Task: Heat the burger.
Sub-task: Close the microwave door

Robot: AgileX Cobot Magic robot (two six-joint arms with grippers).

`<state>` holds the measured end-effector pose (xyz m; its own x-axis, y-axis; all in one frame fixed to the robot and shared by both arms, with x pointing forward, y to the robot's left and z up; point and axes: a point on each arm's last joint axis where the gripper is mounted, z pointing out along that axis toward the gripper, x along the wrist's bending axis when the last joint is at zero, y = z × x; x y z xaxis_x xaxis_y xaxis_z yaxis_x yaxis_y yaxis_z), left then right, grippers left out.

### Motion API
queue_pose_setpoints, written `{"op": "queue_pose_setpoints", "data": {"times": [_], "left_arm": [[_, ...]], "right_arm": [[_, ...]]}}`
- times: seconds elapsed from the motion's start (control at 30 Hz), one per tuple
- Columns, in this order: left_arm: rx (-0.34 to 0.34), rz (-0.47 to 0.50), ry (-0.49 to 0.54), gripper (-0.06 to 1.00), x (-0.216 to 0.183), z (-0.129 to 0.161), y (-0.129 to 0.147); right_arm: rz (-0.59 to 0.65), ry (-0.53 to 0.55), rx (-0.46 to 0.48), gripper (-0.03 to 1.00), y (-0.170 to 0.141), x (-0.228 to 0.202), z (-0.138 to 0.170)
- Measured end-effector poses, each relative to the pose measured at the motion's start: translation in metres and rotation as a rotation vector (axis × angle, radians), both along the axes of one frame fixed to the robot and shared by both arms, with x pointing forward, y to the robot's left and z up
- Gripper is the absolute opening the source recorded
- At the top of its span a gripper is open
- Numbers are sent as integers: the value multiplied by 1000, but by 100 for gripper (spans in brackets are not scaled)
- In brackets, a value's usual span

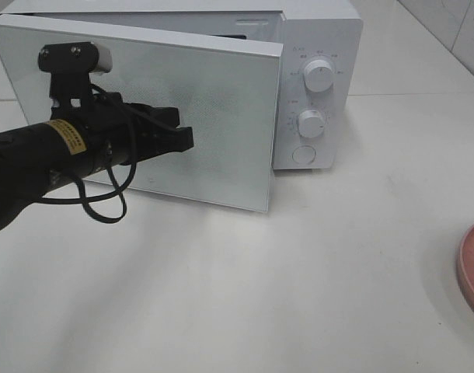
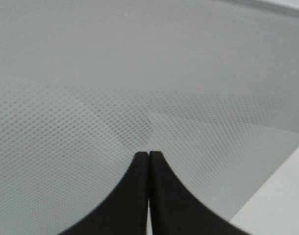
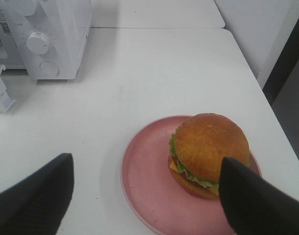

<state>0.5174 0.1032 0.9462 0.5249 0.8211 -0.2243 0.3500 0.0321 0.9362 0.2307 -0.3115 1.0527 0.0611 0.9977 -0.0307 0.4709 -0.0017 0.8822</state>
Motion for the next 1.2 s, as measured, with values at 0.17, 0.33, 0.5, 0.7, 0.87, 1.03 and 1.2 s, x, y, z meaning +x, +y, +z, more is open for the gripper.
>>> {"op": "queue_pose_setpoints", "data": {"times": [0.17, 0.33, 0.5, 0.7, 0.87, 1.03, 1.2], "left_arm": [[-6, 10, -15, 0, 13, 3, -14], [-22, 28, -32, 0, 25, 6, -21], [-28, 29, -52, 0, 35, 8, -29], [-22, 20, -75, 0, 44, 8, -38], [-4, -2, -74, 0, 49, 5, -47], [0, -4, -70, 0, 53, 0, -50], [31, -18, -77, 0, 58, -8, -56]], "right_arm": [[0, 0, 0, 76, 0, 0, 0], [0, 0, 0, 76, 0, 0, 0], [0, 0, 0, 76, 0, 0, 0], [0, 0, 0, 76, 0, 0, 0], [0, 0, 0, 76, 0, 0, 0], [0, 0, 0, 76, 0, 0, 0], [0, 0, 0, 76, 0, 0, 0]]}}
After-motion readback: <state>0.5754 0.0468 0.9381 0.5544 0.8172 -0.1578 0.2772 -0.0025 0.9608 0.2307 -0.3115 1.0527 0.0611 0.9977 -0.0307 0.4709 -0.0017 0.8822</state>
